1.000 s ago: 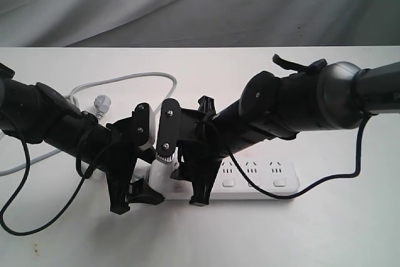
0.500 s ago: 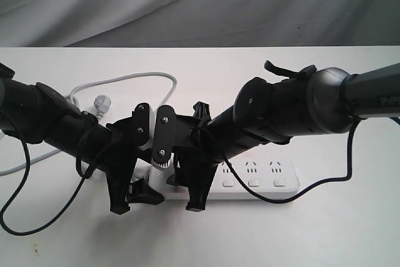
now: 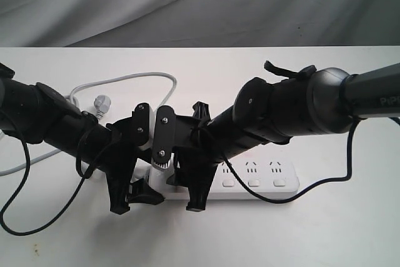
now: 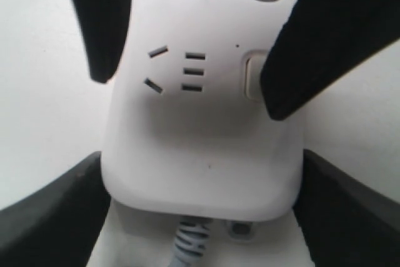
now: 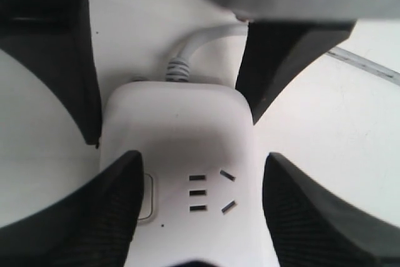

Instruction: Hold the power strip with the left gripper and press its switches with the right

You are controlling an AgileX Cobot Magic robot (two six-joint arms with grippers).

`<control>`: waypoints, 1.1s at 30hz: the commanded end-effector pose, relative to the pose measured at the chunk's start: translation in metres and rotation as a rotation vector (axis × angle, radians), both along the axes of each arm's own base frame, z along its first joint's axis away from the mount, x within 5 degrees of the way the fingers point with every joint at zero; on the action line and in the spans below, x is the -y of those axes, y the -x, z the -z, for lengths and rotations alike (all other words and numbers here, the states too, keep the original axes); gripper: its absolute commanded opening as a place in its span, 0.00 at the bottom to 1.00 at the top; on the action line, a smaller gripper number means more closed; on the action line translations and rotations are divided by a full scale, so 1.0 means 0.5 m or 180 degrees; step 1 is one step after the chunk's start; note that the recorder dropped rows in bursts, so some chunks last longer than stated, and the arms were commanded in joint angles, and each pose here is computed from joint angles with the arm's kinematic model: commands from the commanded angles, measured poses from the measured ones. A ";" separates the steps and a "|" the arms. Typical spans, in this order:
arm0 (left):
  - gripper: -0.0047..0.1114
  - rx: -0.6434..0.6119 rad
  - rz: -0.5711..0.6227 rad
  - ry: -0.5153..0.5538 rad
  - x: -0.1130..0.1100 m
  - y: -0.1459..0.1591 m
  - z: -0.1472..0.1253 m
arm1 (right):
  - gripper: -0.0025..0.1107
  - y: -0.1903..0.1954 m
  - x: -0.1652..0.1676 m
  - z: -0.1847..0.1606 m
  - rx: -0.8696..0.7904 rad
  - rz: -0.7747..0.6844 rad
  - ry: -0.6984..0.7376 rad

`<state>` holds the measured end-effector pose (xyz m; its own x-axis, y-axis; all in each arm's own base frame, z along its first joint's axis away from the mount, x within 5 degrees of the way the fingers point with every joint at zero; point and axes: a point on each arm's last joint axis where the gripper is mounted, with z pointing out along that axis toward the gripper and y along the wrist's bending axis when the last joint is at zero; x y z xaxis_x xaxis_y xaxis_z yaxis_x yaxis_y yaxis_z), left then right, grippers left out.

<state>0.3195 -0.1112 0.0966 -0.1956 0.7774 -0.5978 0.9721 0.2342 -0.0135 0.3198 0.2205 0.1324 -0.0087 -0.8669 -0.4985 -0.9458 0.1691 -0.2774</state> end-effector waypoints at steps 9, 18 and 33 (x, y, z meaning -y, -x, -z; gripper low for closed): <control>0.42 0.0010 -0.0018 0.0019 0.004 -0.002 -0.001 | 0.49 0.002 0.006 0.046 -0.0036 -0.0204 0.0235; 0.42 0.0010 -0.0018 0.0019 0.004 -0.002 -0.001 | 0.48 0.008 0.023 0.060 -0.0130 -0.0205 0.0288; 0.42 0.0010 -0.0018 0.0019 0.004 -0.002 -0.001 | 0.48 0.013 0.029 0.004 0.0167 -0.0239 0.0226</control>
